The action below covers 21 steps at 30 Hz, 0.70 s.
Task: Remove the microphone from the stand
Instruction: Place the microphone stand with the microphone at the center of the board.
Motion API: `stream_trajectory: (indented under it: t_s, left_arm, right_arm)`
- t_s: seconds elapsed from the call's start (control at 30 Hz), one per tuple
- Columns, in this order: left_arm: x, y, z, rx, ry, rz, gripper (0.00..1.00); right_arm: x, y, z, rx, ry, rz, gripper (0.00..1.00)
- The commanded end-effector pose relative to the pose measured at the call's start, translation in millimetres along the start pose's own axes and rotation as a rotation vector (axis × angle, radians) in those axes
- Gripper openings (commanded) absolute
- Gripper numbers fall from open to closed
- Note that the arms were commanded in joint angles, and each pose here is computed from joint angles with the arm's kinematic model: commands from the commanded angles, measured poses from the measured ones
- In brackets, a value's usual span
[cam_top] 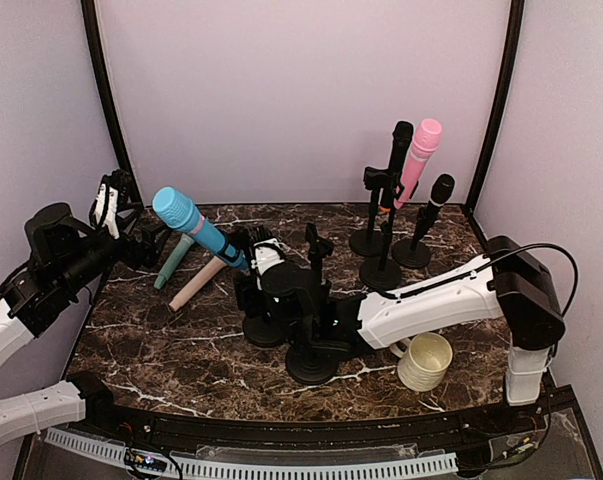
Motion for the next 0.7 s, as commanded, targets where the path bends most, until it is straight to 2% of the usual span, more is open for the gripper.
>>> stream_trajectory:
  t_s: [0.0,0.4,0.67]
  left_arm:
    - [2.6,5.1,-9.3,-0.006,-0.112,-0.061,0.88]
    - [-4.0,5.0,-35.5,-0.032,-0.410,-0.120,0.88]
    - [0.5,9.5,-48.7,0.053,-0.519,-0.169,0.87]
  right_arm:
    - [24.0,35.2,12.7,-0.061,0.118,-0.052,0.71]
    - [91.8,72.6,-14.8,-0.074,0.379,-0.020,0.88]
    - [98.4,115.0,-51.6,-0.093,0.624,0.037,0.96]
Point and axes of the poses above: each gripper's point midway between its finger pads, its own x axis back along the fingers, its own z axis along the line the jaws close on, y = z × x, the point moved 9 cm from there along x, back along the fingers, and after that the axes turned 13 degrees about -x, right-handed, at the moved point
